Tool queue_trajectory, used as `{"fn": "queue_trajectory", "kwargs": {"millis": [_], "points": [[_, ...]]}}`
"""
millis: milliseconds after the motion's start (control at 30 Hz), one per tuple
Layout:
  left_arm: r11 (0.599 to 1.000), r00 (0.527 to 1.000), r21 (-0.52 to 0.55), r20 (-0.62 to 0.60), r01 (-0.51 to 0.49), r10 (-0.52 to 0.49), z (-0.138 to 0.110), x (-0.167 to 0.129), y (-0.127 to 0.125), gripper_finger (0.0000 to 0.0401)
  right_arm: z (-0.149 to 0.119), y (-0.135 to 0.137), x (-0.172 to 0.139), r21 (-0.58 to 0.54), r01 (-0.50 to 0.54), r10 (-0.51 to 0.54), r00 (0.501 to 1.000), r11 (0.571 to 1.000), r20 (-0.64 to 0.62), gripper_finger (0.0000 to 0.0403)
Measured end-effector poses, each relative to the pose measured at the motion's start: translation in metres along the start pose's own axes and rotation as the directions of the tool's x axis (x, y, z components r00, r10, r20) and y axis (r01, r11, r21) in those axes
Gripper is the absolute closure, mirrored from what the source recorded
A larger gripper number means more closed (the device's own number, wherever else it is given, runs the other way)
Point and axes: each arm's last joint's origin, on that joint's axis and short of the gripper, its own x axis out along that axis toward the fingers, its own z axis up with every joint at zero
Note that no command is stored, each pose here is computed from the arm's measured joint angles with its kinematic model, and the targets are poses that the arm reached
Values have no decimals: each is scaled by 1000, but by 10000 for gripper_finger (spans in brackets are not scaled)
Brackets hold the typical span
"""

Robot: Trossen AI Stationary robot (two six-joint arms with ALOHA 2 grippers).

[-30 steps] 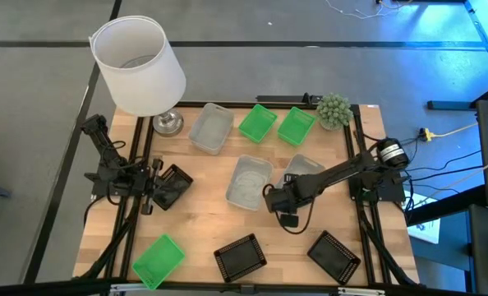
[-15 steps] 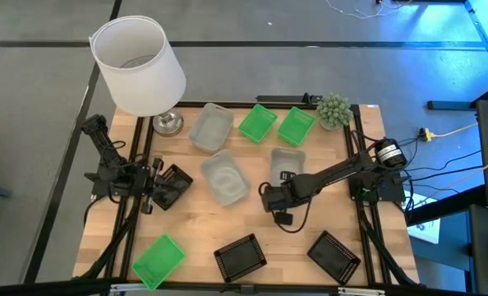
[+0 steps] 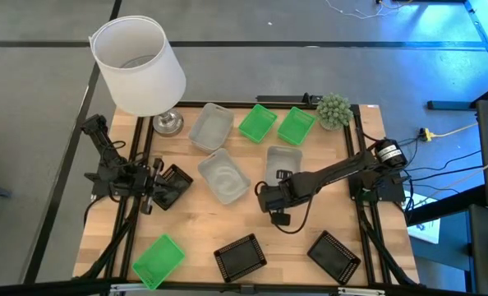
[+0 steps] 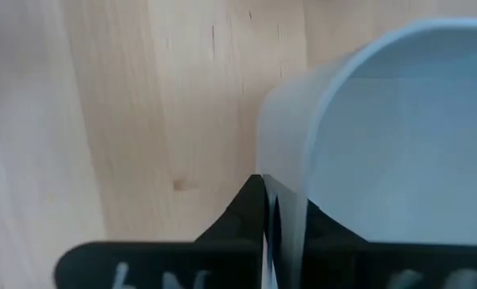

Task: Stack baskets by color
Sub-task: Stack the bottom right gray bin into the bottom left gray bin

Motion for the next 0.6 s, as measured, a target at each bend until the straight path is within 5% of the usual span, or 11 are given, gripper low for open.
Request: {"fn": "queue_trajectory", "kwargs": {"millis": [600], "points": [[1000,1000,-30,0,4,-4,0,0,0,401,41,3,-56,-186,21,23,973,982,229,403]]}}
